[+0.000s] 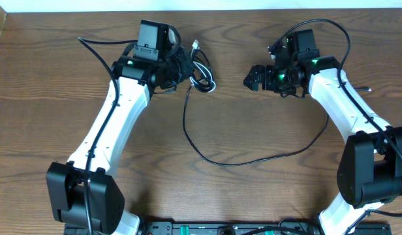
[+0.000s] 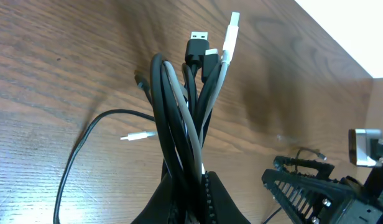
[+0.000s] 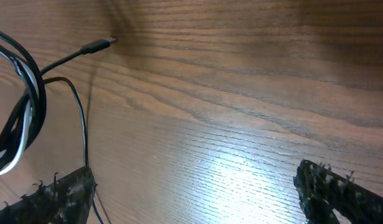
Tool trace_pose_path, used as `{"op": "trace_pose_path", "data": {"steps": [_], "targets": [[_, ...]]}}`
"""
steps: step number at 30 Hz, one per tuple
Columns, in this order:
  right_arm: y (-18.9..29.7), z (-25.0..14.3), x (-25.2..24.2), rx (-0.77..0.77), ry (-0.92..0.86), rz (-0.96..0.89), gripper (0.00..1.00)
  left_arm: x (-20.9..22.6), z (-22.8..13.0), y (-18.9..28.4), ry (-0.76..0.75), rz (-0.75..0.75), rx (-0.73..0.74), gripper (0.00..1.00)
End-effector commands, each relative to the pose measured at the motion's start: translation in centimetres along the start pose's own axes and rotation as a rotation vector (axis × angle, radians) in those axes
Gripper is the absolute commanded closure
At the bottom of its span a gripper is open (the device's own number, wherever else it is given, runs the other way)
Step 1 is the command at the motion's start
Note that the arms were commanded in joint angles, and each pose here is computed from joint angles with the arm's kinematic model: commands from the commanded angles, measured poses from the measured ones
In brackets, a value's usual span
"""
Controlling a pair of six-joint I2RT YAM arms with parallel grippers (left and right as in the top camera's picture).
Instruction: Untangle cables
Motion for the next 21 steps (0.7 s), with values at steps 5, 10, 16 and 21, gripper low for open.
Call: {"op": "trace_pose_path", "data": {"steps": [5, 10, 16, 21], "targets": [[0.5, -0.1, 0.5, -0.007, 0.018, 0.002, 0.01, -0.9, -0.5, 0.7, -0.079, 0.084, -0.050, 0.93], [0.5, -0.3, 0.4, 0.003, 0.013, -0.002, 0.01, -1.6, -1.3, 0.4, -0.114, 0.100, -0.037, 0.93], [0.5, -0.5, 0.4, 0.013, 0.009, -0.006, 0.02, -1.9, -1.8, 0.2, -0.144, 0.147, -0.052, 0.93], [0.6, -0.4, 0.5, 0.011, 0.036, -0.001, 0.10, -1.9, -2.4, -0.4, -0.200, 0.188, -0.036, 0.93]]}}
Point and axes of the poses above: each gripper's point midway between its finger pads, its own y axis back along the fingers, its own x axis along the line the jaws close on, z = x × y, the point moved 8 cm from there along y, back along the fingers, and after that the axes turned 6 degrees about -y, right-handed, at the moved point
